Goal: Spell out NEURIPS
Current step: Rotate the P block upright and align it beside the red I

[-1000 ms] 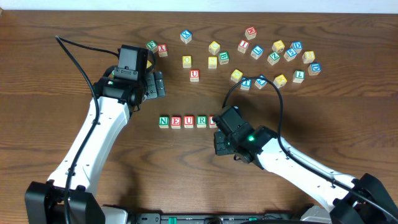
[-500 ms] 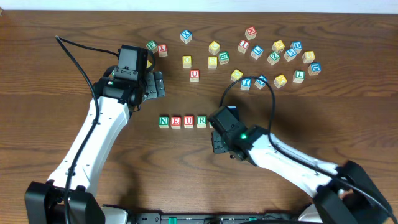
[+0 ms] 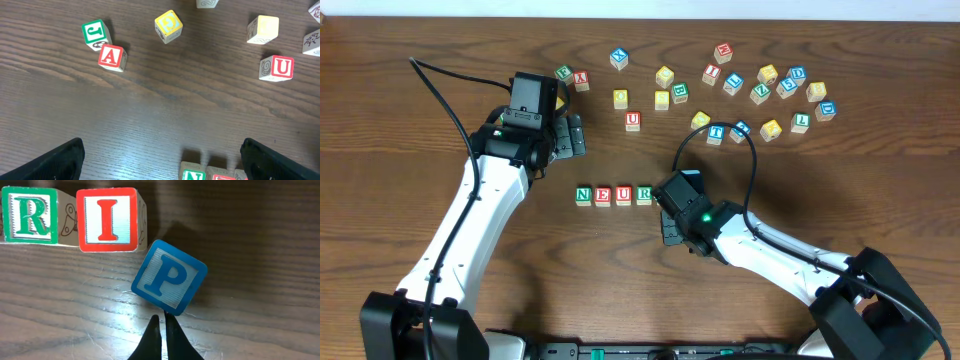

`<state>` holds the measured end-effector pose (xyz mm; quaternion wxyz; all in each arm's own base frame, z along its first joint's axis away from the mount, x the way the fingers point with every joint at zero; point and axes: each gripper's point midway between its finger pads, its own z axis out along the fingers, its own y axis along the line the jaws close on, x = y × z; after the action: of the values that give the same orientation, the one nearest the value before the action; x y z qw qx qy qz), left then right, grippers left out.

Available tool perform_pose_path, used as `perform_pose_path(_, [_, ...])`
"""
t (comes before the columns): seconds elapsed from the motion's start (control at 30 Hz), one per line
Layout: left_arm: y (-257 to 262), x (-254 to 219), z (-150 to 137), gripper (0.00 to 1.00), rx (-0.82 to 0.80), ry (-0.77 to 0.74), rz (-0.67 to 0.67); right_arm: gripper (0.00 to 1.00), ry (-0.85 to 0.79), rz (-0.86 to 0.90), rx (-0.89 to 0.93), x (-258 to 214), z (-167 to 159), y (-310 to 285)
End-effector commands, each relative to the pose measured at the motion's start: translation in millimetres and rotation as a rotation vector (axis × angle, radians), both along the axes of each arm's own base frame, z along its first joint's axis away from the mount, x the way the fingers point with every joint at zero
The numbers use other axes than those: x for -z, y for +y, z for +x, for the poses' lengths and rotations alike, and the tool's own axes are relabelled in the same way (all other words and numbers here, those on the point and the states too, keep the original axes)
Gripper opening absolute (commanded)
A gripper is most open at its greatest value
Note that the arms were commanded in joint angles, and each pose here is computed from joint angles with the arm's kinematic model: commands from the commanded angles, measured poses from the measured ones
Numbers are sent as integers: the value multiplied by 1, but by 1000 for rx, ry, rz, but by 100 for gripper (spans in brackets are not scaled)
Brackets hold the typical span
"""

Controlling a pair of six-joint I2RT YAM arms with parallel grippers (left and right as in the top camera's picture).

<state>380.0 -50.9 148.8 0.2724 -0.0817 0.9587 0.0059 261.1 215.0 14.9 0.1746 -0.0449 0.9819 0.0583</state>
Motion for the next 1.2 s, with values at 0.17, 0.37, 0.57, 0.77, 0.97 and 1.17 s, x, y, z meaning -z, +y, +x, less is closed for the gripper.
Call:
perform_pose_path(0.17, [0,-18,6,98,-1,-48,-7,1,-58,-22,-16,-7,7,5])
perform_pose_path(0.37, [0,-18,6,98,-1,-48,-7,1,-69,-26,-13,-7,9,5])
perform_pose_path(0.57, [0,-18,6,98,-1,-48,-7,1,-85,-45,-11,-8,12,1])
perform_pose_path(0.77, [0,-18,6,98,-1,-47,-7,1,-92,-53,-5,-9,14,-1])
perform_pose_path(0.97, [0,-18,6,98,-1,-47,-7,1,-106,-50,0,-10,18,-2])
perform_pose_path(1.17, [0,-18,6,98,-1,-48,-7,1,-111,-47,-1,-11,19,-1])
